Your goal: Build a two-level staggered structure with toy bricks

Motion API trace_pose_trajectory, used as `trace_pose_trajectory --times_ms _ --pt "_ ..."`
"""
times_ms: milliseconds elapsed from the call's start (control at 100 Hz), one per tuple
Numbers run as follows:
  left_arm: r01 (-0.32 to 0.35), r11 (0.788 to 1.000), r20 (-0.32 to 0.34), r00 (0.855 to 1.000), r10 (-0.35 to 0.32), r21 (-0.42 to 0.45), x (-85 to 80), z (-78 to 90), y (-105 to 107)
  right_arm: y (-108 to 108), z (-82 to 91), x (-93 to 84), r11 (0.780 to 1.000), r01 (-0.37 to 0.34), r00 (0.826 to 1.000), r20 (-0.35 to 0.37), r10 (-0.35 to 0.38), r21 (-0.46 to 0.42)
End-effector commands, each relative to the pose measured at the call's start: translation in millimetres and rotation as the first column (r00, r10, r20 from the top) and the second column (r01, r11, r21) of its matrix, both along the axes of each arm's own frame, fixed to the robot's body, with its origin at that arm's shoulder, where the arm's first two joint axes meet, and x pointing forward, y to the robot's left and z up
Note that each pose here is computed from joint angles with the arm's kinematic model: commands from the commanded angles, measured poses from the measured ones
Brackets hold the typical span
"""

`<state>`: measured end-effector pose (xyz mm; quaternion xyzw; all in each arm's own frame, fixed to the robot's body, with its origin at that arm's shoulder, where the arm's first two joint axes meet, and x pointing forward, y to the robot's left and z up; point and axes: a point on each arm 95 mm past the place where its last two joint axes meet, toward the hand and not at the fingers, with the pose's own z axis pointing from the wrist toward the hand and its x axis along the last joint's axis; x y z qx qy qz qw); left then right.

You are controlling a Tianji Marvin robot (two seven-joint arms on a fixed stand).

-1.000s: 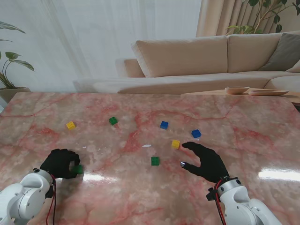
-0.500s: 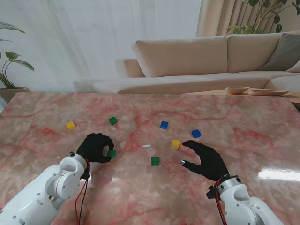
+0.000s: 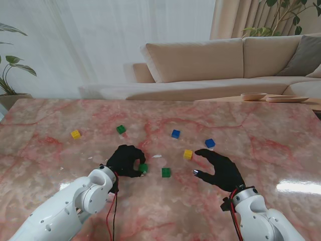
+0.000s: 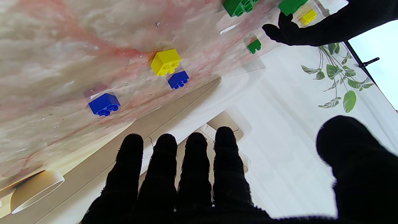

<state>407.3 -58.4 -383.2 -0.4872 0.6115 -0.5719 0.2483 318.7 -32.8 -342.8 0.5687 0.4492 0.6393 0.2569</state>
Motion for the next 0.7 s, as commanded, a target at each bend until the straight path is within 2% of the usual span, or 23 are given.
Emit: trace_pose_trajectory --times_ms 0,290,690 --pt "0.012 1.000 -0.013 1.000 -0.012 -0.013 -1.4 -3.8 -7 0 -5.6 -2.8 1.000 -0.004 1.000 -0.028 0.004 0.001" --pt "0.043 0.999 -0.015 0.999 -0.044 -0.024 1.2 -10.0 -24 1 -4.7 -2.3 1.000 -0.005 1.000 -0.023 0.005 0.005" --pt "0.077 0.997 -0.032 0.997 -0.077 -0.006 4.5 -19.6 -36 1 -5.0 -1.7 1.000 -0.010 1.000 -0.025 0.010 0.006"
